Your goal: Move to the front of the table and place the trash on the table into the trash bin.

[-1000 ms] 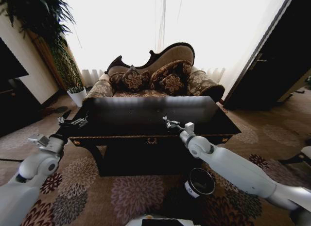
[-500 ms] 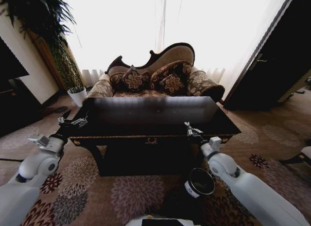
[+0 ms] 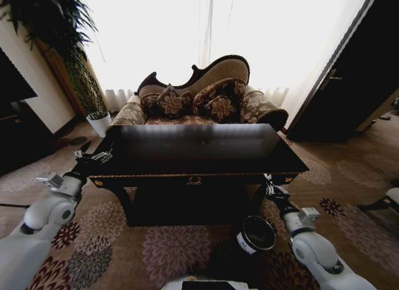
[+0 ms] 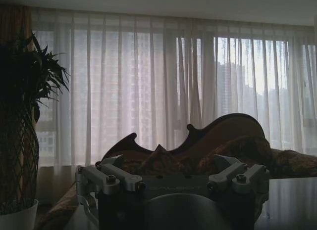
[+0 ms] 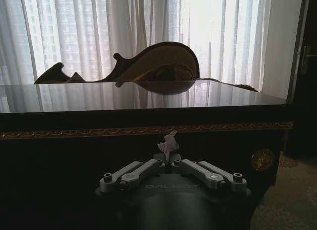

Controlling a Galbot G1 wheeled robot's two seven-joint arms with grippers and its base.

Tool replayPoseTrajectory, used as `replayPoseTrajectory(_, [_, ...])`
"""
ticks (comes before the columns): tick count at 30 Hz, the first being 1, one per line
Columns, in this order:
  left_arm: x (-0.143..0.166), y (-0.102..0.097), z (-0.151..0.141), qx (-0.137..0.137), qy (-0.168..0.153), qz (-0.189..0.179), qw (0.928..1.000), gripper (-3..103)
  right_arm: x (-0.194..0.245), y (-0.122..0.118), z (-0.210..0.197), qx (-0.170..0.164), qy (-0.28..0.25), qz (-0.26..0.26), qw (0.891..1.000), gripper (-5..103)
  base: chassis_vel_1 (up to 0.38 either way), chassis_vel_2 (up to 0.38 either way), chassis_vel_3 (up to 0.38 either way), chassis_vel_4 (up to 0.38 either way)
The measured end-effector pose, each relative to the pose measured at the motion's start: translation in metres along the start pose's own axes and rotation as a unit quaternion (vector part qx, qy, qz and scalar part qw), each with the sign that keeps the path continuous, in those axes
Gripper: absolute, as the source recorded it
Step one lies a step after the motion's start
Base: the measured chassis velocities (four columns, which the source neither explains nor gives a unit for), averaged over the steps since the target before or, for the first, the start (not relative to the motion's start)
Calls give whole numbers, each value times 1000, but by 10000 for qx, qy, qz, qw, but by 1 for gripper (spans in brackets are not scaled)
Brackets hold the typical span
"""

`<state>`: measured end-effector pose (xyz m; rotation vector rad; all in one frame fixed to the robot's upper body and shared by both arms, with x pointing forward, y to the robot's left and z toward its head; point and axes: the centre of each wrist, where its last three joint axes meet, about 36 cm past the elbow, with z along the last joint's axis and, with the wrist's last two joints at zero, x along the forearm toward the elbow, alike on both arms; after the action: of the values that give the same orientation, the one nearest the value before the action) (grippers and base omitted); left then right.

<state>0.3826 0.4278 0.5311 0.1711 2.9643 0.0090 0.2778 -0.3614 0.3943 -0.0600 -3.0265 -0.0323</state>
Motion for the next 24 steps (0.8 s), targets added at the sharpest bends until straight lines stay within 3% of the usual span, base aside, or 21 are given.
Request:
replayPoseTrajectory(8, [0,0,0,0,0,1,10000,100,9,-15,89,-239,460,554,9971,1,0,0,0,0])
replayPoseTrajectory(10, [0,0,0,0,0,1,10000,100,7,-15,94,-260,474,577,9969,1,0,0,0,0])
replayPoseTrajectory(13, [0,0,0,0,1,0,10000,100,-10,-20,136,-369,656,752,9943,1,0,0,0,0])
replayPoseTrajectory(24, [0,0,0,0,0,2,10000,100,-53,-35,206,-330,1250,988,9867,1,0,0,0,0])
